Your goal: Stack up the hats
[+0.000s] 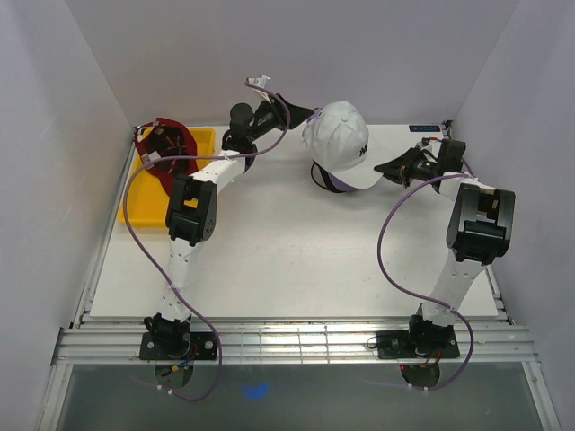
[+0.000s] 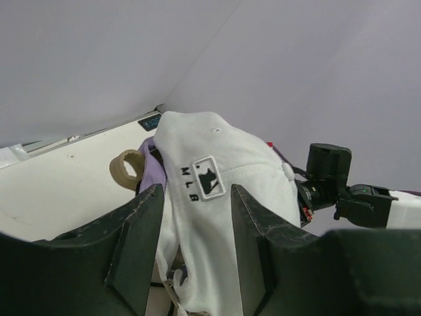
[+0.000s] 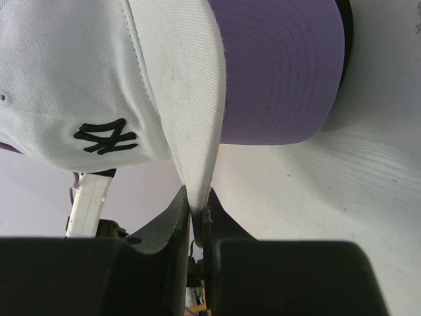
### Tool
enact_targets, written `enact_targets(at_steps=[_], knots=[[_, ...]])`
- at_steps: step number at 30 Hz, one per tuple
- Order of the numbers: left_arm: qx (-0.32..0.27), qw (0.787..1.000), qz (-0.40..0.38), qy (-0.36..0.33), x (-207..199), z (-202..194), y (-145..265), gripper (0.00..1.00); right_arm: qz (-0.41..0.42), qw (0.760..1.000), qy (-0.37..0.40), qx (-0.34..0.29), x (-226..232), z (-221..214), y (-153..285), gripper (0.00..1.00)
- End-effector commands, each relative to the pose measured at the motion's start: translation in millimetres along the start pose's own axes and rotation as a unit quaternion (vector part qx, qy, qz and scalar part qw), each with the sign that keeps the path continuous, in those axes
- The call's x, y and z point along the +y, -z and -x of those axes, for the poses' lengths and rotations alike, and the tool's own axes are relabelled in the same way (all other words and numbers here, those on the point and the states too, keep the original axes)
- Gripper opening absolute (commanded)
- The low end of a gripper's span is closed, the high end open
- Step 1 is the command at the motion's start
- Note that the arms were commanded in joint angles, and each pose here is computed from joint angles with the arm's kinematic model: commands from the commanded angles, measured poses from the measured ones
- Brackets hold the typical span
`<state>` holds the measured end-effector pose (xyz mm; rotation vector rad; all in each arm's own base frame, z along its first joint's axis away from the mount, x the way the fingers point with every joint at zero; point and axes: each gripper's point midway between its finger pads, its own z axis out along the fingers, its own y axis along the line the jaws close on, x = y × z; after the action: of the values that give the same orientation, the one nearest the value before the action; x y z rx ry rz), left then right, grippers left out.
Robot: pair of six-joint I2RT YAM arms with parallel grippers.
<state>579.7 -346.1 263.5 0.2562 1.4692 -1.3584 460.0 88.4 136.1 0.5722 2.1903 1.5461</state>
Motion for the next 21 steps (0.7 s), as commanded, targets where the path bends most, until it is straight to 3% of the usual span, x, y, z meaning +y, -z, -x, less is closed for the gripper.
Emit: enact_targets(at_steps=[1,21], knots=[[-0.013,0.998,-0.061,-0.026,-41.9,30.9,-5.8,0.56,-0.083,0.995,-0.049,-0.011,-53.0,-4.8,-5.5,0.08],[0.038,0.999,-0.018,-0.011,-13.4,-28.8,-19.4,0.56,-0.082,0.996,-0.045,-0.009,-49.6,-5.3,-4.1,0.08]])
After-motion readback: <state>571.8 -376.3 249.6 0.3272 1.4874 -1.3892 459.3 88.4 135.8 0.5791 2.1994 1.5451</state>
